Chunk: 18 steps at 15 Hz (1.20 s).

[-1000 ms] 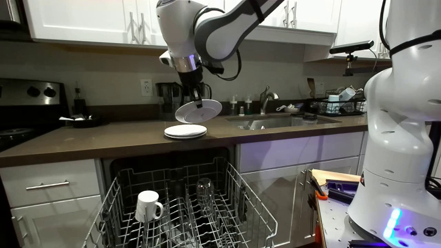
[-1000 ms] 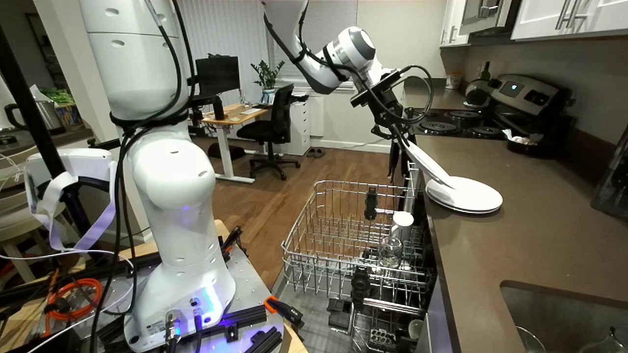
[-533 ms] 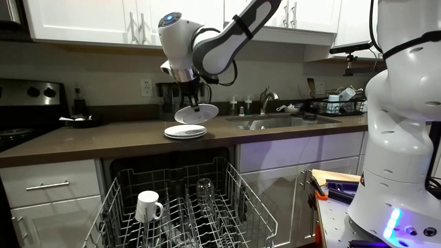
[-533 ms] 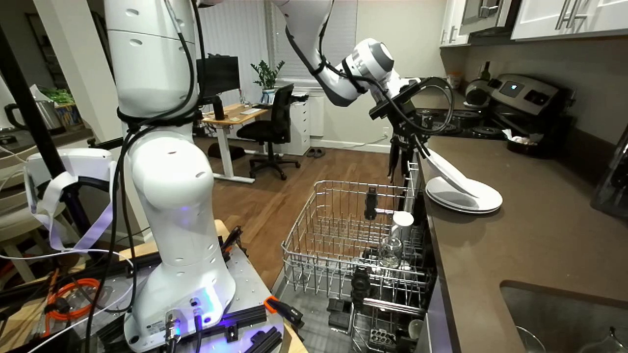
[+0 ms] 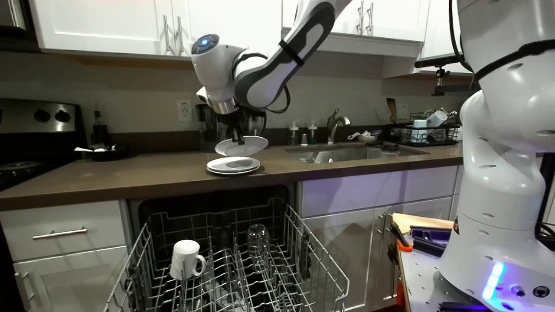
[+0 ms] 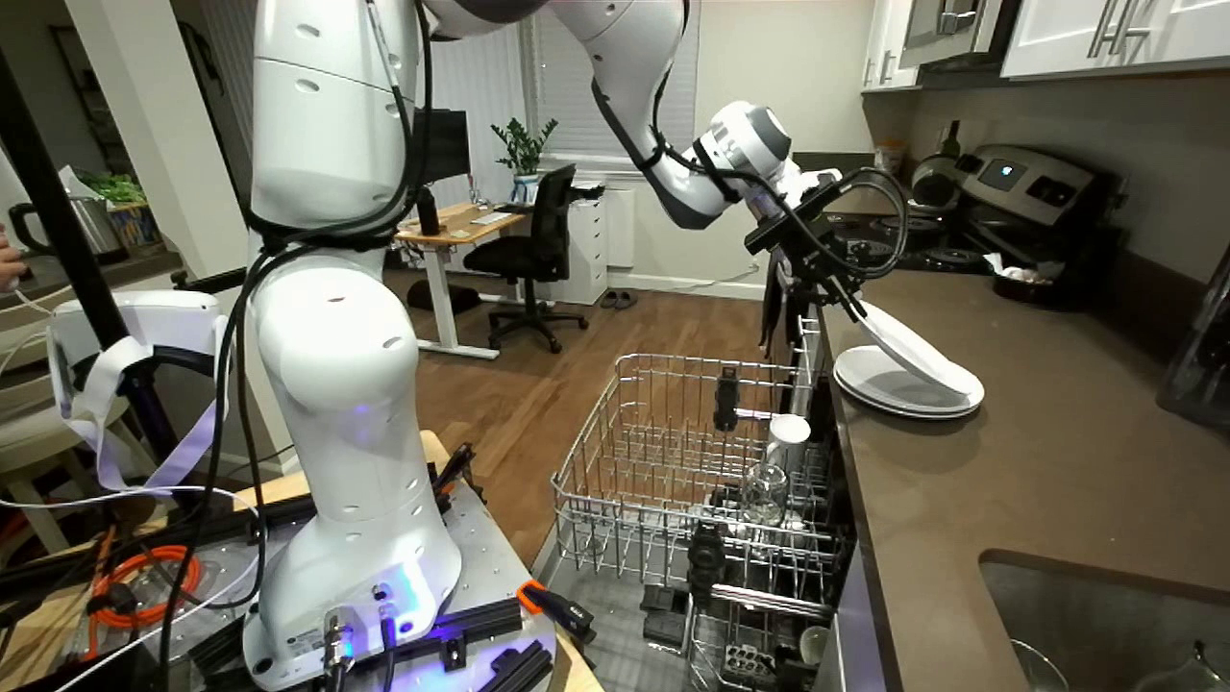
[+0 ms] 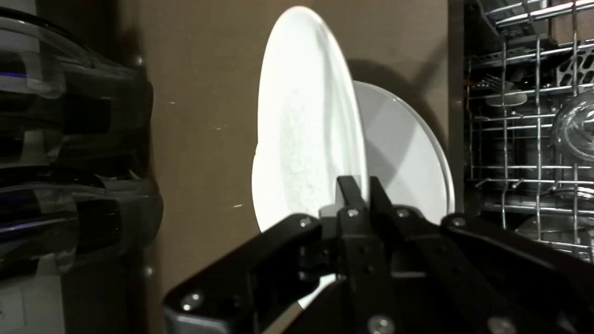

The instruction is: Remove the white plate from the dishwasher rack and put it on top of the two white plates on the countertop

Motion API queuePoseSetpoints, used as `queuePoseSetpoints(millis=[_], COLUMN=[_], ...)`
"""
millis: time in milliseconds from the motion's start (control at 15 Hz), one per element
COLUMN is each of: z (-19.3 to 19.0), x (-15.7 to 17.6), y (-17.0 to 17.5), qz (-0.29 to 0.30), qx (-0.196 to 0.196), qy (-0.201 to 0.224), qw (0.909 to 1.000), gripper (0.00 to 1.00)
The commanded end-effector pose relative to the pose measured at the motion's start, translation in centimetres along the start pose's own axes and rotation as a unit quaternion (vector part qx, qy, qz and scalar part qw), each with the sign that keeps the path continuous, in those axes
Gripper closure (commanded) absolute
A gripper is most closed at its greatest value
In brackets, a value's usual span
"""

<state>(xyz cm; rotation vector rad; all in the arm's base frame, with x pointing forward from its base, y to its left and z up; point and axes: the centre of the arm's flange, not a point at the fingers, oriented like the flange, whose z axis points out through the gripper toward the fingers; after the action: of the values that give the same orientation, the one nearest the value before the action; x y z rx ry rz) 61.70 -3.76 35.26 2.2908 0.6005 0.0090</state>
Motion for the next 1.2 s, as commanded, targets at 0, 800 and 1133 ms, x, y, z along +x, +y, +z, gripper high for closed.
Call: queuePoseSetpoints(millis=[0, 800, 1133], z=[0.9, 3.4, 4.1], x=[2.3, 6.2, 7.0], y=[0.8, -0.8, -1.6], qz=[0.015, 0.025, 0.025], qx=[-0.036, -0.052, -0.047], qy=[0.006, 0.003, 0.001], qw=[0.9992, 0.9983, 0.9986], gripper=[0.98, 0.98, 0.98])
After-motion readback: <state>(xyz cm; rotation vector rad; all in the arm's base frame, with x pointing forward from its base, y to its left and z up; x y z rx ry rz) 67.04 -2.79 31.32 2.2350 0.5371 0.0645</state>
